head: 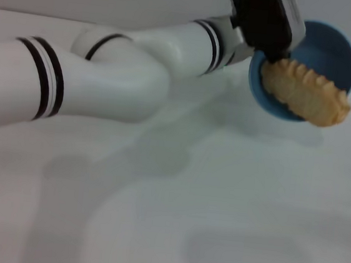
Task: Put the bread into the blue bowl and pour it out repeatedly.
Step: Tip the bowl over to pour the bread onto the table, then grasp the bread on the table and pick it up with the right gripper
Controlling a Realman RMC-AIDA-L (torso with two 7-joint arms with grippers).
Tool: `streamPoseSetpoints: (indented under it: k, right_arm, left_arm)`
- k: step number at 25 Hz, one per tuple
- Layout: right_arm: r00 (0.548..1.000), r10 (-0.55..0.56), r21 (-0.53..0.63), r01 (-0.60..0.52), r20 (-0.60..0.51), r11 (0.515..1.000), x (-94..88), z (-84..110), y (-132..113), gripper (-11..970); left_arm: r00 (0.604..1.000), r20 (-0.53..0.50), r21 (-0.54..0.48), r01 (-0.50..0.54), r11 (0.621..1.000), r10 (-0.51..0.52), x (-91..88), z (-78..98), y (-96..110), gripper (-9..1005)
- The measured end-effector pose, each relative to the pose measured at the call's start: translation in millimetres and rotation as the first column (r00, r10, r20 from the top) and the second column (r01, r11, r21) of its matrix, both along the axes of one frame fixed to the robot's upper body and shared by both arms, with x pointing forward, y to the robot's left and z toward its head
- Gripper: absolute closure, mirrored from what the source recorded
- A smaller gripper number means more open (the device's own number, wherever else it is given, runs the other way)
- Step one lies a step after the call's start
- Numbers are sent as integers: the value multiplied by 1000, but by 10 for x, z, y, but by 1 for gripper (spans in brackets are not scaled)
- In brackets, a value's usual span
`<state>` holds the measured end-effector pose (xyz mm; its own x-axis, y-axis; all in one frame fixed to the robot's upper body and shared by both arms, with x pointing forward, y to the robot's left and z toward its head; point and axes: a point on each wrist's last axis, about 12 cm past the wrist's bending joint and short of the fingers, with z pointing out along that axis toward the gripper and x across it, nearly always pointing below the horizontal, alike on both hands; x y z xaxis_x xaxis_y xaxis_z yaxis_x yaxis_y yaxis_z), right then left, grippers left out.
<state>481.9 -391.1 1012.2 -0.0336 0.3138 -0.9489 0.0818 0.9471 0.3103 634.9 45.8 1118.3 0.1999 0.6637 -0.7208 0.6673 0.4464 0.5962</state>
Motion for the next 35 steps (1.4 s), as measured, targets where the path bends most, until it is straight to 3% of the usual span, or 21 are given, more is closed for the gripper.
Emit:
streamPoseSetpoints:
  k: [4,8,12,17,23,28,32,35]
  right_arm:
    - [1000,6,-44,-6,-4,999,30,-7,38,295]
    - [1000,19,-104,-19,-4,994,86,-10,113,298]
    - [1000,28,-102,-28,1,994,139,3,154,302]
    - [999,33,-101,-32,5,994,169,15,168,306]
    - [999,32,-100,-31,3,994,168,12,169,312]
    - [1000,10,-58,-11,-9,998,137,-31,179,317]
    - [999,0,42,2,-44,999,165,-103,266,320]
    - [991,80,63,-74,-109,995,243,-179,461,323]
  left_arm:
    - [995,86,24,55,998,-57,-97,-47,-22,998]
    - [992,109,7,60,998,-61,-126,-45,-24,997]
    - [991,117,11,62,998,-63,-145,-62,-11,997]
    - [964,231,57,119,991,-129,-258,-60,-52,997]
    - [951,275,62,129,990,-141,-267,-8,-83,998]
    - [963,244,26,114,993,-117,-251,-1,-77,998]
    - [996,87,-88,13,996,-5,-122,17,6,997]
    - [994,-43,-159,-101,982,96,15,46,130,997]
